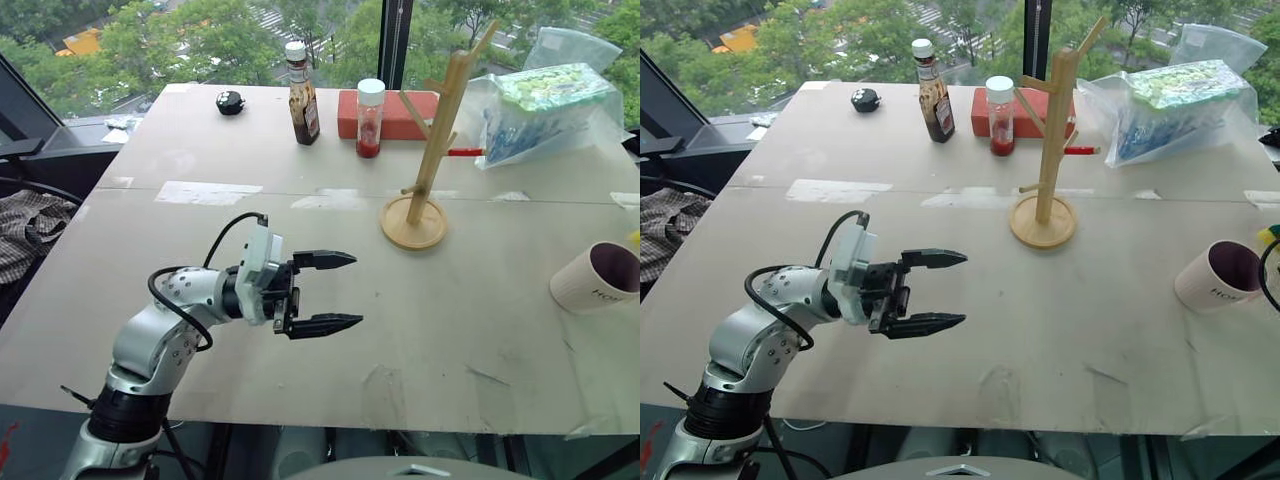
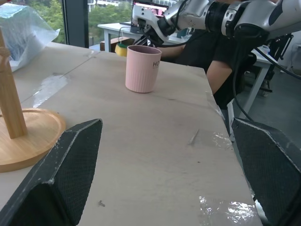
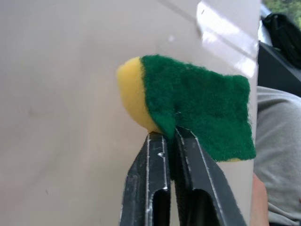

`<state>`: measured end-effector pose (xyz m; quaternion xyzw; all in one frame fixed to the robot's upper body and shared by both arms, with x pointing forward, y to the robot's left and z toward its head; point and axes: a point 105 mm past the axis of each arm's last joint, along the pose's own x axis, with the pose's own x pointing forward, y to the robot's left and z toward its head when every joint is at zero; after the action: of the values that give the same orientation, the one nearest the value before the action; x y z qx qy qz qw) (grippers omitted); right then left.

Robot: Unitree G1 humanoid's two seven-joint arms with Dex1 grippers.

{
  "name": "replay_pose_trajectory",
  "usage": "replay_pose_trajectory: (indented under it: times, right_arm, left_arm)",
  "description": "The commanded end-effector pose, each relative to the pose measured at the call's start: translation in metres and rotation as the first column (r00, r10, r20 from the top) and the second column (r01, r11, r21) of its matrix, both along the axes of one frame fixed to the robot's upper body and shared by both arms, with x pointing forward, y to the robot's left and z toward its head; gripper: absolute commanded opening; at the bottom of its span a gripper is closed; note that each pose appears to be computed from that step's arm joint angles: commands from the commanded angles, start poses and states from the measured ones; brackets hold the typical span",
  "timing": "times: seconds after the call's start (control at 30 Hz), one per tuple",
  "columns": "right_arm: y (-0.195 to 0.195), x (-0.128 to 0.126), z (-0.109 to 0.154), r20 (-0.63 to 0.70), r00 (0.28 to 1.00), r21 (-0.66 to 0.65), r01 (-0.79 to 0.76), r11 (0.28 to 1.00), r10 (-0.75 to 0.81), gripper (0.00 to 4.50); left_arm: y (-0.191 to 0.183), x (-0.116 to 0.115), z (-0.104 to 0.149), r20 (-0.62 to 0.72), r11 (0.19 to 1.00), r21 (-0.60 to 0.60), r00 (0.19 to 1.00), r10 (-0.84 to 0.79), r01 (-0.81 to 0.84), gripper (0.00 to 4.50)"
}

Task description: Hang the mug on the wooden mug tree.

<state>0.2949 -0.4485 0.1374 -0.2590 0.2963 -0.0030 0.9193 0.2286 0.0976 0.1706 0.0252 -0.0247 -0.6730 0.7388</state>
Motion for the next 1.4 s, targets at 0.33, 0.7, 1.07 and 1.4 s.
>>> replay_pose_trajectory:
  times: [0.33,0.7,1.07,1.4]
  right_arm:
    - [-0.007,-0.06,0.057,0.184,0.983,0.045,-0.007,0.999,-0.002,3.21]
    - [0.086,-0.132,0.009,0.259,0.941,0.33,0.125,0.936,-0.218,3.21]
    - [0.09,-0.097,-0.017,0.306,0.914,0.388,0.136,0.911,-0.267,3.21]
    - [0.072,-0.089,-0.024,0.326,0.896,0.365,0.175,0.914,-0.302,3.21]
  left_arm:
    - [-0.008,-0.001,0.006,0.03,0.999,-0.019,0.999,-0.028,0.029,4.5]
    - [-0.02,0.009,0.006,0.043,0.987,-0.018,0.987,-0.156,0.157,4.5]
    - [-0.021,0.007,0.01,0.058,0.983,-0.005,0.982,-0.181,0.181,4.5]
    - [-0.007,0.004,0.0,0.043,0.993,-0.01,0.992,-0.116,0.116,4.5]
